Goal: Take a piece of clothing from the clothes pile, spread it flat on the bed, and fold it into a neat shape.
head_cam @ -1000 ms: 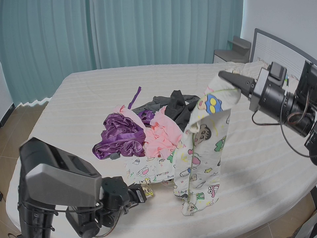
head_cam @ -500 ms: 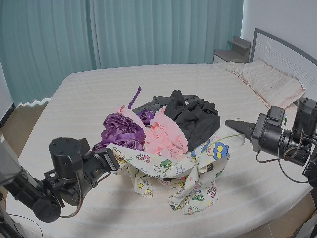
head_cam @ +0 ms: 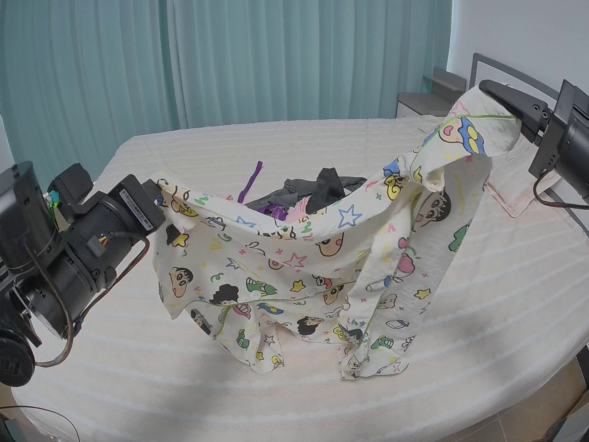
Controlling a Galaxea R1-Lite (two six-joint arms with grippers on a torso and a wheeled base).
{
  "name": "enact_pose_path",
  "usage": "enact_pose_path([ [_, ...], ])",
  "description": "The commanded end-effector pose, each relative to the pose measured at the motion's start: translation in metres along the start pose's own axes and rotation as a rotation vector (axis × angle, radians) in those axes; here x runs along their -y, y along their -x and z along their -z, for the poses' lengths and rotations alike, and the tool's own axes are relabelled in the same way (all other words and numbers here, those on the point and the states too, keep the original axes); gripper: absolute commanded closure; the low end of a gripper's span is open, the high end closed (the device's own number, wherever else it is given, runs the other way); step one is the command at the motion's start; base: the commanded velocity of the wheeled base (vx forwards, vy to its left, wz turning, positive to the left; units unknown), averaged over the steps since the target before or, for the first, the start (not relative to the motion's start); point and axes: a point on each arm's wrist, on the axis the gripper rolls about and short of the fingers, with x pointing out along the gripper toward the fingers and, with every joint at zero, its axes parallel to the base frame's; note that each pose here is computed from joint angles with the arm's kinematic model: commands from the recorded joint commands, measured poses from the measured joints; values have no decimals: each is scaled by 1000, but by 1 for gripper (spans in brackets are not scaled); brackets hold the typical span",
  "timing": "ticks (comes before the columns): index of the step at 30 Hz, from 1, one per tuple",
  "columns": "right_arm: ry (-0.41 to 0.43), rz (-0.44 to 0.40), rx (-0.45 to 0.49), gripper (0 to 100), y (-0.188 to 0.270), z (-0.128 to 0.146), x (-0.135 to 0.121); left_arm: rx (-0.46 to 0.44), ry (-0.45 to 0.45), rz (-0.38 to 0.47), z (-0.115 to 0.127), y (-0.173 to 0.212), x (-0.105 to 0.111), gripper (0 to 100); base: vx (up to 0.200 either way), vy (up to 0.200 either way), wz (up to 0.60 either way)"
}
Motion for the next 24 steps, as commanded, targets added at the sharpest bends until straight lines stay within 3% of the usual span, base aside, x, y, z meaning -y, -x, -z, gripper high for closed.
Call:
enact_pose_path([
  [1,-16,158,-185,100,29,50,44,-69,85,-3,13,13,-6,100,0,0,0],
  [5,-31,217,-268,100,31,74,69,-134,105,-45,33,8,-14,100,0,0,0],
  [11,-36,222,-284,100,28,97,92,-194,168,-34,43,11,-18,100,0,0,0],
  [24,-37,138,-243,100,29,105,89,-307,209,-30,68,7,-15,100,0,0,0],
])
